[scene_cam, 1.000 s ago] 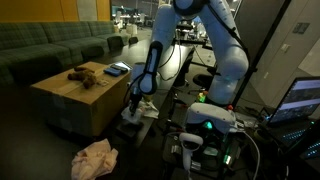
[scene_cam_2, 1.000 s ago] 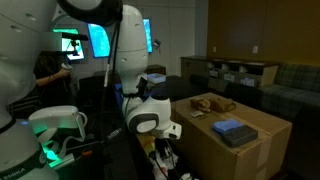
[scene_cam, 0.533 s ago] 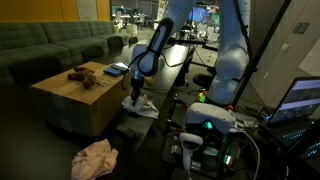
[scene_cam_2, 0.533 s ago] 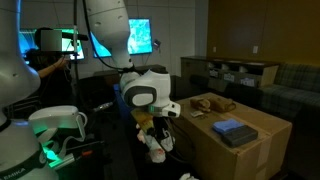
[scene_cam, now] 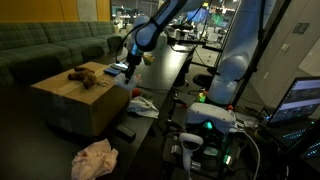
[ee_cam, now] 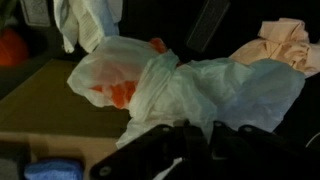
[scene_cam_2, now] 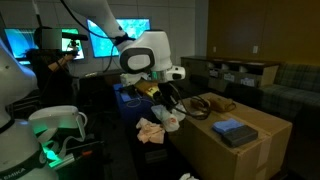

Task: Place the turnip plushie on the table, then the duster on the box, then the left duster on the table, then the blue sponge on the box, then the white towel on the table, then the white cloth on the box, then the small brown object on the table, then the duster on the box, then the moose on the table, and finally, the peach shirt on the box

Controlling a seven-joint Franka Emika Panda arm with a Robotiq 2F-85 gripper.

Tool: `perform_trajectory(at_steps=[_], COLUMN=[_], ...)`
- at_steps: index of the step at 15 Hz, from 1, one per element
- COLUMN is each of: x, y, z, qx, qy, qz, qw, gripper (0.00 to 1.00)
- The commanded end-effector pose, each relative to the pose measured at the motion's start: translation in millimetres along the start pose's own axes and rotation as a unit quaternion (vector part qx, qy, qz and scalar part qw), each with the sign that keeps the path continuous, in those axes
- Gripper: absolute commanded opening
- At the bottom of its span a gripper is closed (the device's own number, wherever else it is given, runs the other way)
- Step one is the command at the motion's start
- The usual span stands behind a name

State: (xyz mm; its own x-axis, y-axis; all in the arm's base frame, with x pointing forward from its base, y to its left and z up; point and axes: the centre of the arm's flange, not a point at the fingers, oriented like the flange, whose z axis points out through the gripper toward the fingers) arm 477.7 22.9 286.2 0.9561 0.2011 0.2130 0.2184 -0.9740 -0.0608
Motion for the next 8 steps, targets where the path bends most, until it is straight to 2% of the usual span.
perform_trajectory(at_steps=[1, 4, 8], x=[36.7, 69.6, 119.2], y=[9.8, 20.5, 28.3], z=[-48.2, -68.2, -69.9], qx=[-0.032, -0.051, -0.069], qy=[0.045, 0.083, 0.120], qz=[-0.007, -0.014, -0.018], qw=[0.9984, 0.9952, 0.9902], gripper=[0.01, 0.01, 0.01])
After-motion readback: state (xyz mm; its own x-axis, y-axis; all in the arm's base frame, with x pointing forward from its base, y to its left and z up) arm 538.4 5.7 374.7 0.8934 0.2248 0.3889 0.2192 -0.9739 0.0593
